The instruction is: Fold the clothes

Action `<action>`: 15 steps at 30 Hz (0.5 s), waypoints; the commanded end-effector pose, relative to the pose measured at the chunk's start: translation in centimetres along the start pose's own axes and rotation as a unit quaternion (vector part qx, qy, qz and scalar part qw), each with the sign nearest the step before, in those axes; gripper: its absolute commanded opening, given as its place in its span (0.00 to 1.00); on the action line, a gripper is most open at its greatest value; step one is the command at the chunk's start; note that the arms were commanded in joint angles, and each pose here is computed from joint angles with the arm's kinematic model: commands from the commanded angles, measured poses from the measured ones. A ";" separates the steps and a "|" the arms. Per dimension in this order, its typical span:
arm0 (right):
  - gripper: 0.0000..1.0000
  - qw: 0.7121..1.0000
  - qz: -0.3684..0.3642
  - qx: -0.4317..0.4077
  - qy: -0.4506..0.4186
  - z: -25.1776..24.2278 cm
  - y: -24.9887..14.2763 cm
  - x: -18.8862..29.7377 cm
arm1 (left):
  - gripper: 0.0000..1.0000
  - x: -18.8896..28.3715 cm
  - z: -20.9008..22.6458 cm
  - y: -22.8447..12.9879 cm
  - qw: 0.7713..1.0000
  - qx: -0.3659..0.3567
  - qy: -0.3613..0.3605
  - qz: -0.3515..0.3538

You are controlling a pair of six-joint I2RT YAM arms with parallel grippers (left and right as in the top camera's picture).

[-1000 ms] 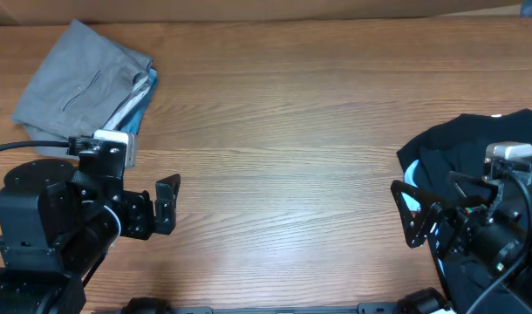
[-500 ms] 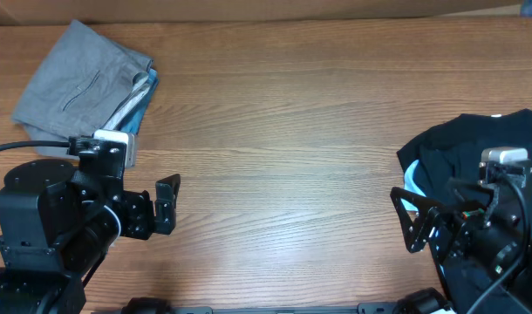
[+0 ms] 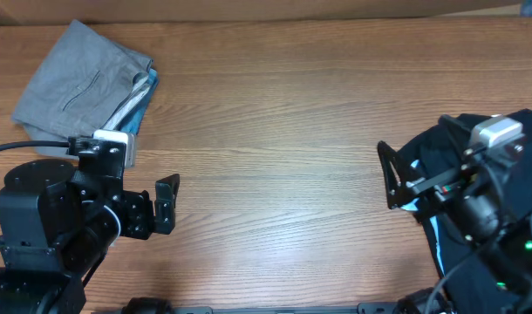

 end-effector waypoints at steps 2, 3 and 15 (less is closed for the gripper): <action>1.00 1.000 -0.004 0.010 -0.013 -2.1 -4.2 -0.7 | 1.00 0.1 0.0 0.1 1.000 0.001 0.001 -0.001; 1.00 1.000 -0.004 0.010 -0.014 -2.4 -5.1 -0.8 | 1.00 0.1 0.0 0.1 1.000 0.001 0.001 -0.001; 1.00 0.999 -0.050 0.015 -0.008 -4.9 -11.6 -0.7 | 1.00 0.1 0.0 0.1 1.000 0.001 0.001 -0.001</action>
Point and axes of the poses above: each gripper's point midway between its finger pads, its own x axis back along the fingers, its own z axis along the line the jaws close on, y = z × x, the point moved 1 cm from there along x, back along the fingers, and after that the axes turned 12 degrees about -x, right-handed, at the moved point
